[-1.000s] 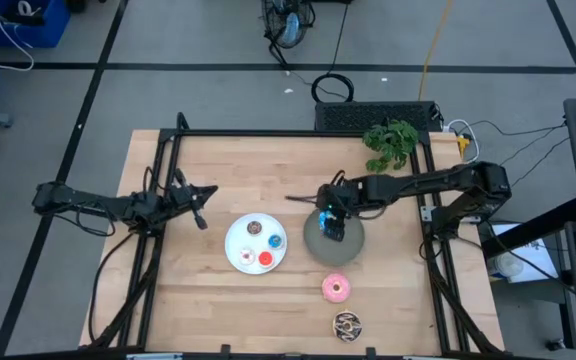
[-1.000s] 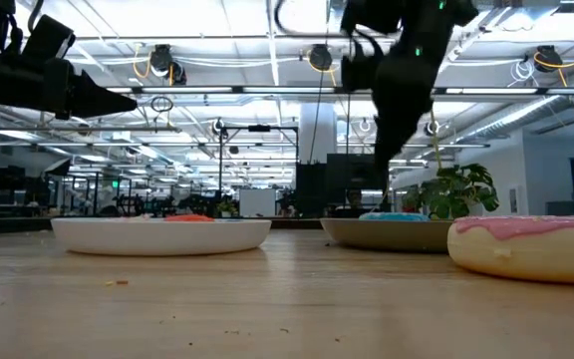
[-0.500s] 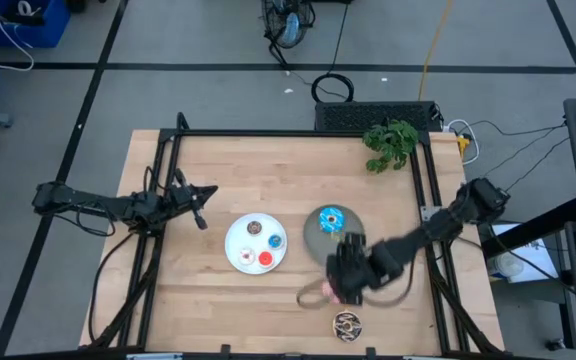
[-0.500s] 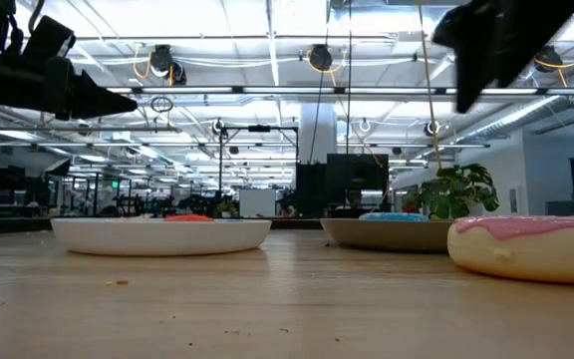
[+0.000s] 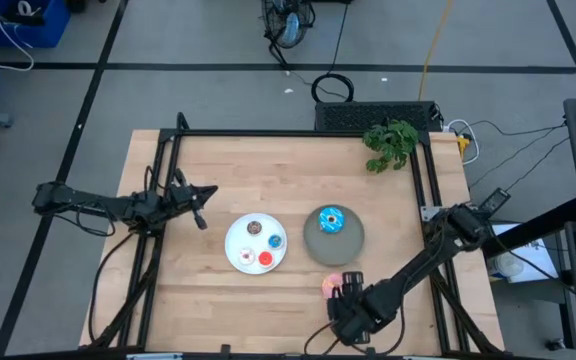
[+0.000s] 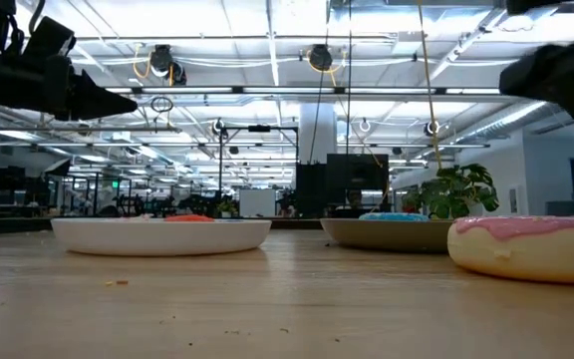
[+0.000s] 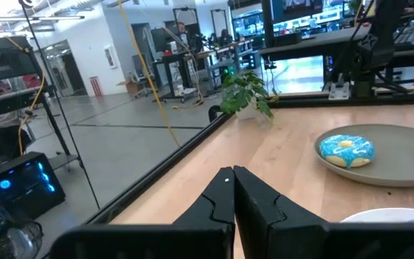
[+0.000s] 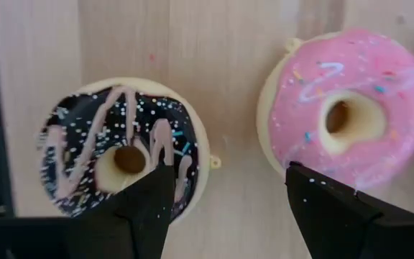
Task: Pick & Place donuts
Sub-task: Put the large pink donut on the gray plate
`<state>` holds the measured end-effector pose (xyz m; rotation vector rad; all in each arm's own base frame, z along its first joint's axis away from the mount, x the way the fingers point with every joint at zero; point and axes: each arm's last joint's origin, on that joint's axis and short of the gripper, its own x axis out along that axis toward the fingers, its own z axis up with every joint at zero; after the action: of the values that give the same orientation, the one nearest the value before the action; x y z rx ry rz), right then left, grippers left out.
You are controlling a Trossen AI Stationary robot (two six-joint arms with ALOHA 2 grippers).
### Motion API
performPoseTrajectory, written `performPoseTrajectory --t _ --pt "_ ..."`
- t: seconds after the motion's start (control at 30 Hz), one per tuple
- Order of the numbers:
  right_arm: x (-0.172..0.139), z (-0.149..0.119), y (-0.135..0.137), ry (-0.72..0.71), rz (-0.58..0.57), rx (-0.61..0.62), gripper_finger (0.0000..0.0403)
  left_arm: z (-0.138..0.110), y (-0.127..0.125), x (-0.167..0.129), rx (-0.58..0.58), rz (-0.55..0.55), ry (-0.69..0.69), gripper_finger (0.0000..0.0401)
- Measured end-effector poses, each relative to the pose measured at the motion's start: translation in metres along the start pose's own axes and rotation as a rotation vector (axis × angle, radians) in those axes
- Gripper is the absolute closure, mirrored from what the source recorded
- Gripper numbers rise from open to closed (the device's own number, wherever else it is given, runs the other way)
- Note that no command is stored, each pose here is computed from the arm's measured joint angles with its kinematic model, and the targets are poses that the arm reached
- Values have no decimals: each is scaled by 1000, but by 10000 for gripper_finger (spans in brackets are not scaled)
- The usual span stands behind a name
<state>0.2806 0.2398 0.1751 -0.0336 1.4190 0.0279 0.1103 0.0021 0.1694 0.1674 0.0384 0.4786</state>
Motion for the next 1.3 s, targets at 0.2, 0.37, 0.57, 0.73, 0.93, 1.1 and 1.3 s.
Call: performPoseTrajectory --t 0.2,0.37,0.57,0.73,0.93,1.1,1.3 --pt "9 0 8 -16 11 -36 156 0 0 0 4 0 1 393" --pt "3 -1 6 -20 7 -5 156 0 0 0 5 0 2 393" --pt "-13 0 1 -81 -15 -11 158 0 0 0 3 0 2 393" --pt "-17 5 -7 -135 -67 -20 176 0 0 0 3 1 2 393" --pt "-1 15 -18 -77 -78 -81 204 0 0 0 2 1 2 393" --pt "14 21 -23 -29 -62 -109 213 0 0 0 3 0 2 393" --pt "25 21 -26 -7 -60 -99 212 0 0 0 4 0 2 393"
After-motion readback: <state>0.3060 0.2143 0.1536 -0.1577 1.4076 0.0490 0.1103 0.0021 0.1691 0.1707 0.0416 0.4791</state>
